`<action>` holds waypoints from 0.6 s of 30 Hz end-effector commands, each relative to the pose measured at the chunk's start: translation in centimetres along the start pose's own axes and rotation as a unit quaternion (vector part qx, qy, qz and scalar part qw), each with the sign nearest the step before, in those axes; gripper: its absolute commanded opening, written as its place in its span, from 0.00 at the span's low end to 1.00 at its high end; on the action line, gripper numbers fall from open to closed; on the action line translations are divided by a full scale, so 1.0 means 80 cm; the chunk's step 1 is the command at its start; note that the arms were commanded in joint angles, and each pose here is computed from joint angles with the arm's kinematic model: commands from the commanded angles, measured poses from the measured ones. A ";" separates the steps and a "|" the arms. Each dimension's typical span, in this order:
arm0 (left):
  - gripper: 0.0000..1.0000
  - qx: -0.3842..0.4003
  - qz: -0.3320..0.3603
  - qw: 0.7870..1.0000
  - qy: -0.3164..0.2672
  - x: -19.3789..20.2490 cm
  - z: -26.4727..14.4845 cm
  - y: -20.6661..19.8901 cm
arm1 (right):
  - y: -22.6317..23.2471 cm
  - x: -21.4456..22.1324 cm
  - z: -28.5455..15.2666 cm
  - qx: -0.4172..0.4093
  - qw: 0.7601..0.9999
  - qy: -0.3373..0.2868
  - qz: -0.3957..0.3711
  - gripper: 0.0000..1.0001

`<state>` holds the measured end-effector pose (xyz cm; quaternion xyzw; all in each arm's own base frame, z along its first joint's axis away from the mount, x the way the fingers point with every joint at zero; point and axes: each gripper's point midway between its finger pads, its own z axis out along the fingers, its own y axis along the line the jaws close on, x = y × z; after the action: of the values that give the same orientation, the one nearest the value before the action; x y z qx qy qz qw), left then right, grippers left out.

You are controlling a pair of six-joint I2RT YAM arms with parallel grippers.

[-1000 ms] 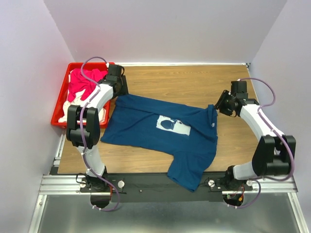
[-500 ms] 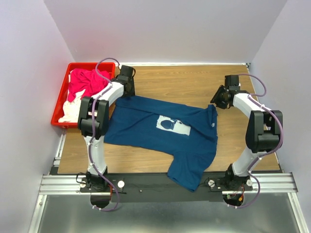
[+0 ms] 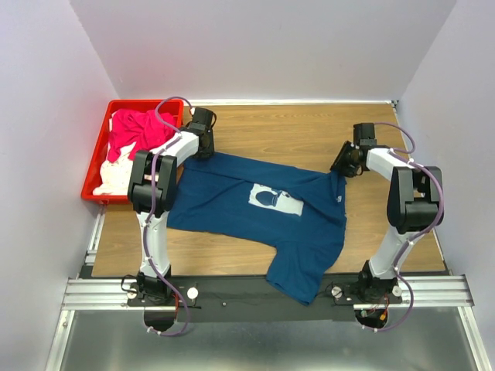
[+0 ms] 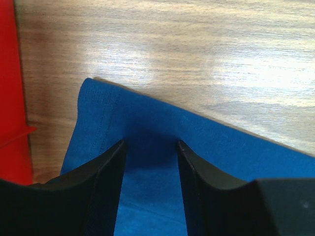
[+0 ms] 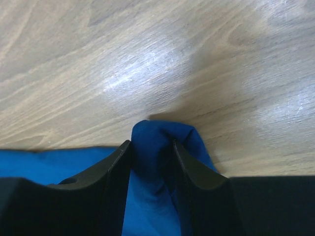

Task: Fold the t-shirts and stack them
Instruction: Fold the tshirt

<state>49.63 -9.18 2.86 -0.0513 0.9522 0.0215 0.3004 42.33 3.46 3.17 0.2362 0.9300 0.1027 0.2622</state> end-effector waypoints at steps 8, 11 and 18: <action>0.53 -0.002 0.003 0.999 0.048 0.040 0.021 0.013 | -0.055 -0.017 -0.004 0.066 0.997 -0.022 0.018 0.27; 0.53 -0.005 0.001 0.999 0.047 0.039 0.020 0.016 | -0.090 -0.038 -0.023 0.095 0.993 -0.053 0.052 0.22; 0.53 -0.002 0.000 0.999 0.049 0.040 0.020 0.016 | -0.119 -0.039 -0.052 0.115 0.984 -0.084 0.102 0.22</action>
<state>49.86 -8.98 2.79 -0.0548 0.9517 0.0099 0.3019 39.81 -5.98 4.26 0.3432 0.8945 0.0233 0.2855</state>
